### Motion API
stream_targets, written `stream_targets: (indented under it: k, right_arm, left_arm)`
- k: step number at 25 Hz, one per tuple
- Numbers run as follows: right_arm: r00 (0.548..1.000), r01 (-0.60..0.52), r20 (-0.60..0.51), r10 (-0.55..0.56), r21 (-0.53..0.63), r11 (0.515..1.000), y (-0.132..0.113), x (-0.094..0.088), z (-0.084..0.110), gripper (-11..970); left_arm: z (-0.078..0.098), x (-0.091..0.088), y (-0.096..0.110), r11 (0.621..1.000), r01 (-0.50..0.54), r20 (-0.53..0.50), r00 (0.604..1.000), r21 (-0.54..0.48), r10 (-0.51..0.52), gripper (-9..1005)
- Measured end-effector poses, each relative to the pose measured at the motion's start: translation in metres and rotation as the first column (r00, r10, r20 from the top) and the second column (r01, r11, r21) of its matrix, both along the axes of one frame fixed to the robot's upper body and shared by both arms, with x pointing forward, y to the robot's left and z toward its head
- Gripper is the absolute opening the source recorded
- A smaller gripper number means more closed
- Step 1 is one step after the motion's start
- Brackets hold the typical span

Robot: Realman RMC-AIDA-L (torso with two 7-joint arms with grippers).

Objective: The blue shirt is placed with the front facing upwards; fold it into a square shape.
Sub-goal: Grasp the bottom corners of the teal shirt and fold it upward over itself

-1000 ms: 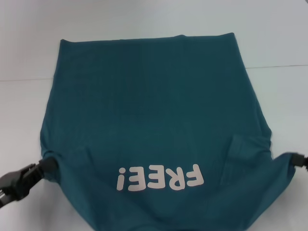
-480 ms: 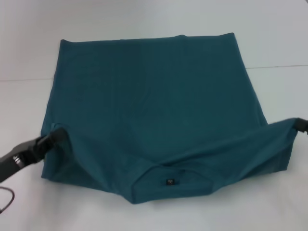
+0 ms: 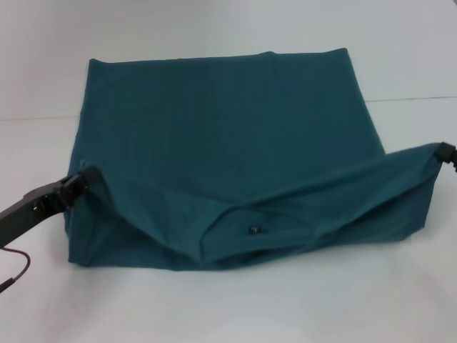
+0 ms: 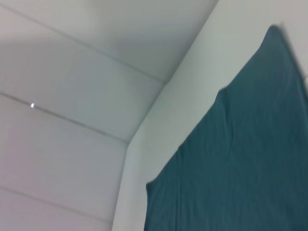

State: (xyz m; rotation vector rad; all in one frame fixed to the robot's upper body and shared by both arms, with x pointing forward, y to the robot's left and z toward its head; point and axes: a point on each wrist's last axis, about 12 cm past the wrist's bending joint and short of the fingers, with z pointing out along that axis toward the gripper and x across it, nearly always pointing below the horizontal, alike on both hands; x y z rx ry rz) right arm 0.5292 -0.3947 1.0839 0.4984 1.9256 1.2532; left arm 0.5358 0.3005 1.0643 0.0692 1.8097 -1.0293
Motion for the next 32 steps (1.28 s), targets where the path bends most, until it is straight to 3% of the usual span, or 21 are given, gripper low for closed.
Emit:
stream_targets:
  k: [15,32]
  right_arm:
    - [0.996,0.088,0.014,-0.088,-0.024,0.996,0.005,0.028,0.004,120]
    - [0.99,0.138,0.03,-0.137,-0.035,0.99,0.01,0.044,0.007,131]
  left_arm:
    - [0.003,0.016,0.002,0.995,-0.1,0.006,0.995,-0.021,0.1,32]
    - [0.01,0.042,-0.008,0.991,-0.135,0.006,0.991,0.008,0.135,32]
